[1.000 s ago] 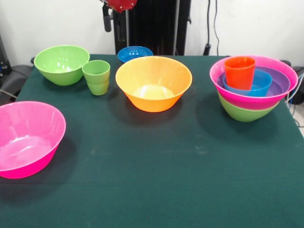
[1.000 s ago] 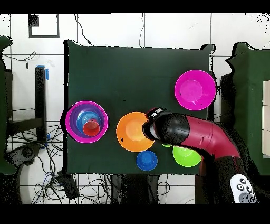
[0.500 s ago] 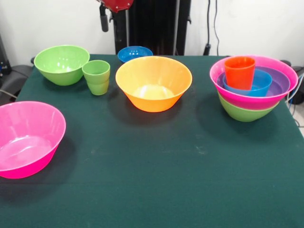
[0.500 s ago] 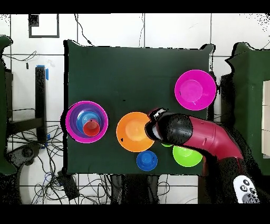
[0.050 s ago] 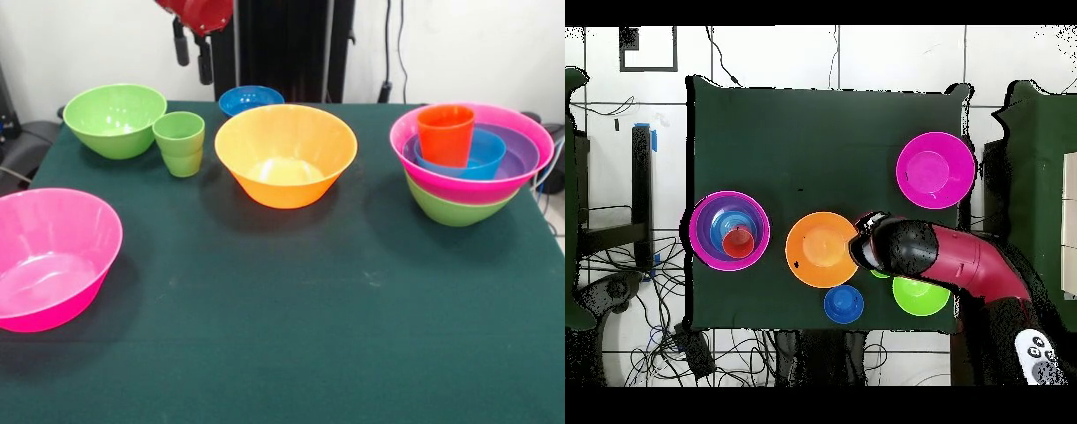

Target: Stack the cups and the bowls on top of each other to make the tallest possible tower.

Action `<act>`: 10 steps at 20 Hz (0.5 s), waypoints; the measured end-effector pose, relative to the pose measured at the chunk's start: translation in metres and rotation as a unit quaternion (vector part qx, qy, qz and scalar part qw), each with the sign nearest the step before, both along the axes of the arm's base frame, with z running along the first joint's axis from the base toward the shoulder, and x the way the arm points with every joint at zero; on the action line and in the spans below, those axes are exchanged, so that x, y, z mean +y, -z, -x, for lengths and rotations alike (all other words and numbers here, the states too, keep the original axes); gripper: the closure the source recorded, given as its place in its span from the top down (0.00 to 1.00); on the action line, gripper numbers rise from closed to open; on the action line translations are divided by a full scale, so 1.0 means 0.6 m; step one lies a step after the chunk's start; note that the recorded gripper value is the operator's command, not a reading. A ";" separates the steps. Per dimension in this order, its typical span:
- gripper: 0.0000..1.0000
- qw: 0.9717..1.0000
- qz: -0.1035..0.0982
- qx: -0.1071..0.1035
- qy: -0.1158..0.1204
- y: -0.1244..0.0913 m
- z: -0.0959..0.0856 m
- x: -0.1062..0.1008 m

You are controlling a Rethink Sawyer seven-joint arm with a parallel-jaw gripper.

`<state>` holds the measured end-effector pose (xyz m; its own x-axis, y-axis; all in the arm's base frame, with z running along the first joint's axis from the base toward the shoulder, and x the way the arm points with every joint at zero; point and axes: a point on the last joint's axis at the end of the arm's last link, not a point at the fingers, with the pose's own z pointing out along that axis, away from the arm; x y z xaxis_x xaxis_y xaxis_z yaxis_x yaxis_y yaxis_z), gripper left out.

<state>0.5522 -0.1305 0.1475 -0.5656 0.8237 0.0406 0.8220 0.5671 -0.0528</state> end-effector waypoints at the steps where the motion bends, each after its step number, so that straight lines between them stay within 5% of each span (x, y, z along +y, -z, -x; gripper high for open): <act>1: 1.00 1.000 0.000 0.003 0.000 0.005 0.004 -0.005; 10: 1.00 1.000 -0.002 0.006 0.007 0.035 0.038 -0.037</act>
<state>0.5293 -0.1524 0.1265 -0.5537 0.8312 0.0507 0.8290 0.5560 -0.0609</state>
